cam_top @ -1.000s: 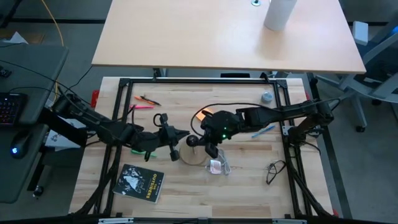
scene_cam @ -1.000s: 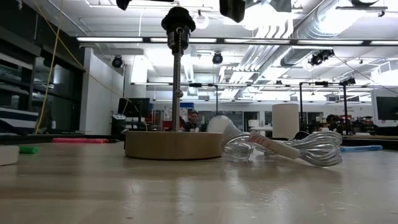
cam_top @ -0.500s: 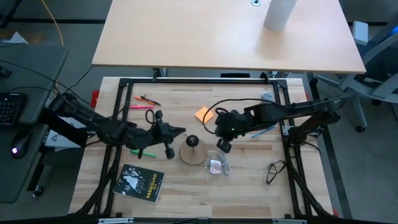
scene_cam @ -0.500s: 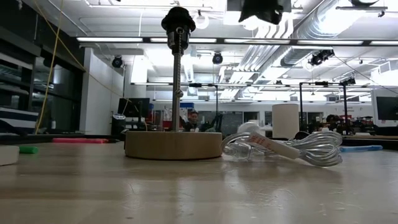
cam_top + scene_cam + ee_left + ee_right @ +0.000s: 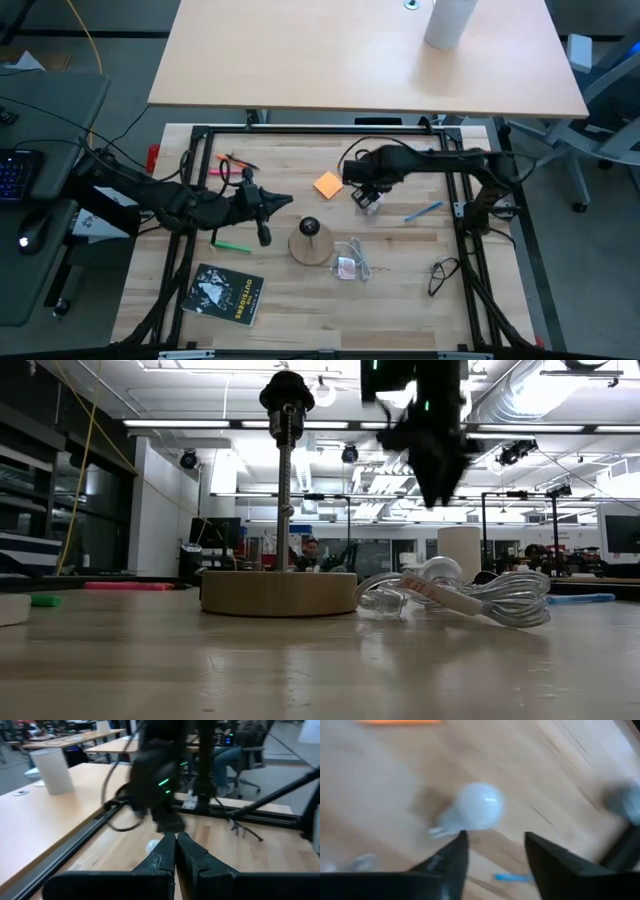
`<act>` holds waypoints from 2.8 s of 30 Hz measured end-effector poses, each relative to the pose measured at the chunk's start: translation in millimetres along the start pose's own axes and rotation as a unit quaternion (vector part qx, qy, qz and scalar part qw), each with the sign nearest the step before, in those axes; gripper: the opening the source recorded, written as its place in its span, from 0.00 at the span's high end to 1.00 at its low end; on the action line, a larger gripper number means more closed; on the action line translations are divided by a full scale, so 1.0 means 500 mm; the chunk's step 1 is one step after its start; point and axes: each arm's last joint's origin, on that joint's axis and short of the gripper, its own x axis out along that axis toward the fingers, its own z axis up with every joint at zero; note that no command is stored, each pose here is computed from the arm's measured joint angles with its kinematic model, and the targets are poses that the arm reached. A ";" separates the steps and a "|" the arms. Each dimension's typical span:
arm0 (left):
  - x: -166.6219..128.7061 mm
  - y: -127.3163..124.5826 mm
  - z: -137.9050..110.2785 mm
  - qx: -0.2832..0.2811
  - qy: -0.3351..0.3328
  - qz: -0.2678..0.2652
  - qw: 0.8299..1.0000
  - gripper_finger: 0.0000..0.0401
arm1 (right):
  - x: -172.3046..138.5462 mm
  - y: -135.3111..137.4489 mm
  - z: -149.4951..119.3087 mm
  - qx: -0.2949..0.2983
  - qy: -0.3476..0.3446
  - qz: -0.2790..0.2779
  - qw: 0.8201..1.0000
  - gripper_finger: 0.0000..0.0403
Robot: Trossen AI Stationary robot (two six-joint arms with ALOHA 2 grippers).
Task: Screw lightbulb
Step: Insert the white lightbulb into the lamp
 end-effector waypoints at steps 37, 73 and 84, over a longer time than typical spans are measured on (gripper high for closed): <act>-0.040 0.031 -0.005 0.005 0.046 -0.035 0.998 1.00 | 0.073 0.099 -0.185 -0.257 0.073 0.113 0.957 0.29; -0.016 0.075 0.074 -0.056 -0.119 -0.031 0.991 0.89 | -0.323 0.034 -0.107 -0.051 -0.351 0.210 0.911 0.63; -0.039 0.109 0.157 -0.190 -0.322 -0.150 0.915 0.55 | -0.503 0.009 -0.057 -0.001 -0.582 0.443 0.681 0.63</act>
